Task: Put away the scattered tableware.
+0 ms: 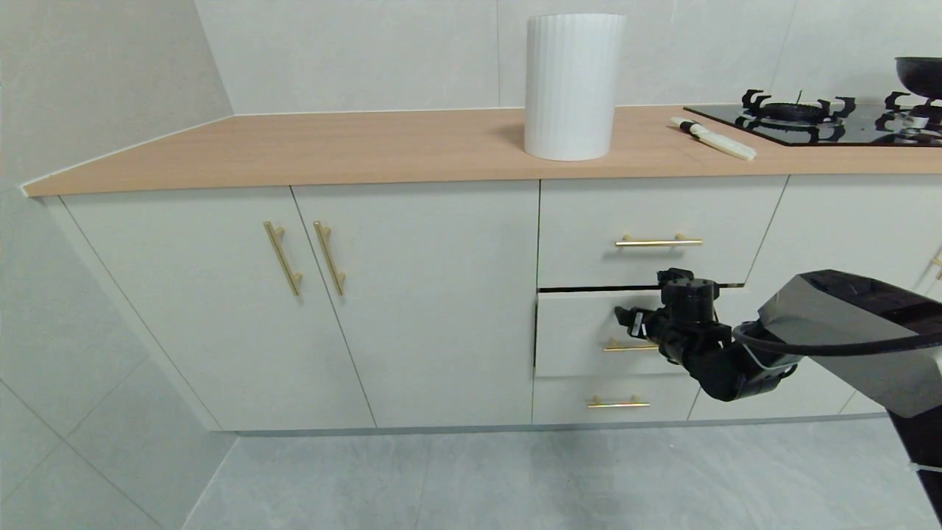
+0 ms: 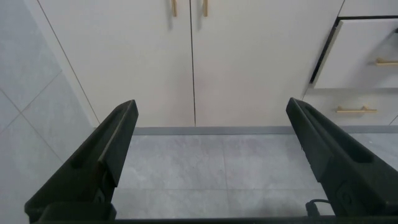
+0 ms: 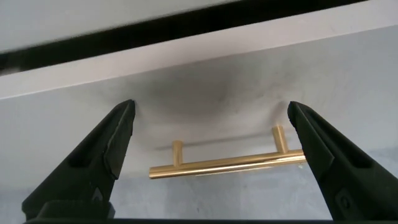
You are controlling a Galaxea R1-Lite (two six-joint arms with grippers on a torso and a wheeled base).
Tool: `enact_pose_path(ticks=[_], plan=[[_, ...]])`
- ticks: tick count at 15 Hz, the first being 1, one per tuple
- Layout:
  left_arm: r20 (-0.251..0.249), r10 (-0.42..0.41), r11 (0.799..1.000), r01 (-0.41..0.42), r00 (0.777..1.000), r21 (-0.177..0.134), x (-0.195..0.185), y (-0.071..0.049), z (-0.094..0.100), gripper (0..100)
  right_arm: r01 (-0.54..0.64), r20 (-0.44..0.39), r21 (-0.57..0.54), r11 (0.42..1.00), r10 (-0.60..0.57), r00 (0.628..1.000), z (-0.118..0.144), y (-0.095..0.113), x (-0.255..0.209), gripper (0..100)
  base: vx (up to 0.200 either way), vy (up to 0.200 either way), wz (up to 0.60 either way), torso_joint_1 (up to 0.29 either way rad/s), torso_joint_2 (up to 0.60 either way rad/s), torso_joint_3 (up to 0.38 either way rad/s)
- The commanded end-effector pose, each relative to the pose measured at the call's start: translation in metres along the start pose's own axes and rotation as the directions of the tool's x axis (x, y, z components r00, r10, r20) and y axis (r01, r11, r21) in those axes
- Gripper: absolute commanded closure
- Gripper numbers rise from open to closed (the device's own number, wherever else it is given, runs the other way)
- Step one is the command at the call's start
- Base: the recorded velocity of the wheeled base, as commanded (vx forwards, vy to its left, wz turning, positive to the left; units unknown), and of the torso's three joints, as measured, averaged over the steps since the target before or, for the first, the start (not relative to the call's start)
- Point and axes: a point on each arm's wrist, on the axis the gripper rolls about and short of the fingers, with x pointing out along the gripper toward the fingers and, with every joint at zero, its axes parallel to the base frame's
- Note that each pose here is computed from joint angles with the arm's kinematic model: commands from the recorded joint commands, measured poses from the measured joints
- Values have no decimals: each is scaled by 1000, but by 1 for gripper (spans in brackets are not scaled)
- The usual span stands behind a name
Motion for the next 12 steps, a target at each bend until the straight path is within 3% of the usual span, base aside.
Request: enact_pose_path(ticks=[1,12], plan=[[0,1,1000,-1,1000,0,0,0,0,0,9,-2,2,1000,-9,1000,-3,-4,5,0,0,0,0,0,0,0],[0,1,1000,-1,1000,0,0,0,0,0,70,67,51,996,-74,995,1,-11,27,0,0,0,0,0,0,0]])
